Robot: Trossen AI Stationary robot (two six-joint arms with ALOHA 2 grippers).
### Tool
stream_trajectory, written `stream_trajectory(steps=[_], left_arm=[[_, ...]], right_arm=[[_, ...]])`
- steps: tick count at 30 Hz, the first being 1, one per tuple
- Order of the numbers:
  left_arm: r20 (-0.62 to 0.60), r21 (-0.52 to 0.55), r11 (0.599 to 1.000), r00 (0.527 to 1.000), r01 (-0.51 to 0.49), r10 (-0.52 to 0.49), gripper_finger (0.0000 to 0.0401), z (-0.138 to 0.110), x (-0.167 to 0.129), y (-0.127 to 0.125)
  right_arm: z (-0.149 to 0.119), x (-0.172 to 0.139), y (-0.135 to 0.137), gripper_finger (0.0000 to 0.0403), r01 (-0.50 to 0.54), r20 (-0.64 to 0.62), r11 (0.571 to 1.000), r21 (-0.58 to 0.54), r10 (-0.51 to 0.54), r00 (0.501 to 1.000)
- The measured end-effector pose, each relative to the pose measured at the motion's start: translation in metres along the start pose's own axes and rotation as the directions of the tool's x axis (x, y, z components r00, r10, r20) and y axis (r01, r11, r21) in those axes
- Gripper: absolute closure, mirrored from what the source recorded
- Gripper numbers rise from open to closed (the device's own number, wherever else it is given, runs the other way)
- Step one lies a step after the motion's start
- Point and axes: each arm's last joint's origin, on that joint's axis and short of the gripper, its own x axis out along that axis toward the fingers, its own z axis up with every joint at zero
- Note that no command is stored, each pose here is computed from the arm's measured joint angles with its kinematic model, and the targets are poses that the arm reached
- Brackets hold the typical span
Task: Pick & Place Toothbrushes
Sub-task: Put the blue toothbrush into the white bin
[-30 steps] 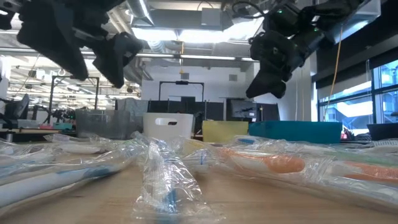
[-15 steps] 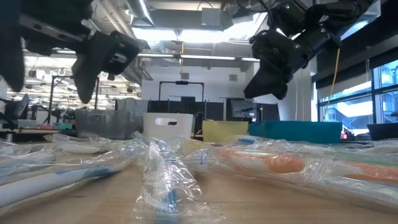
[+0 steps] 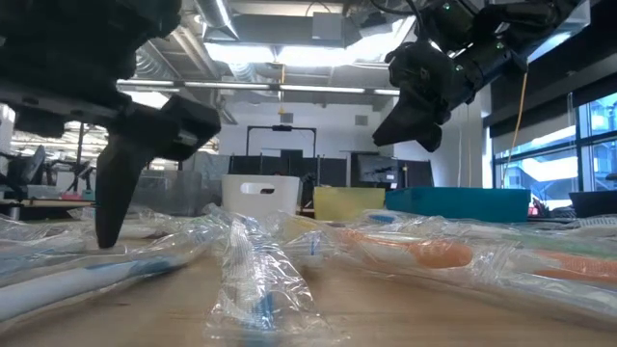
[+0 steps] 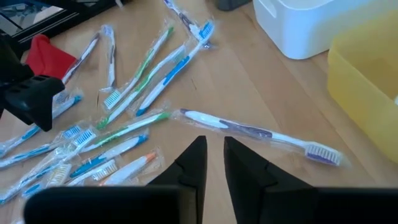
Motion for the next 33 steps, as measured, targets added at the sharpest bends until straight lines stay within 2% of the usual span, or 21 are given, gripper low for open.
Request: stream_trajectory(steps=[10,23,33], left_arm=[[-0.026,-0.004,1.000,1.000,0.005,-0.005,0.0191,-0.0017,0.0101,-0.0008],[-0.050,0.081,0.997,0.999,-0.013,0.017,0.0309,-0.0041,0.0082,-0.0002],[-0.076,0.111,0.994,0.997,-0.002,0.011,0.0344,-0.0066,0.0072,0.0018]], right_arm=[[0.0000,0.0000,0.0001,0.0364,-0.003,-0.001,1.000,0.000,0.003,1.000],[-0.0001,0.0001,0.0001,0.0367,-0.002,-0.001,1.000,-0.001,0.002,1.000],[-0.0001,0.0002,0.0000,0.0346,-0.002,-0.001,1.000,0.004,0.002,1.000]])
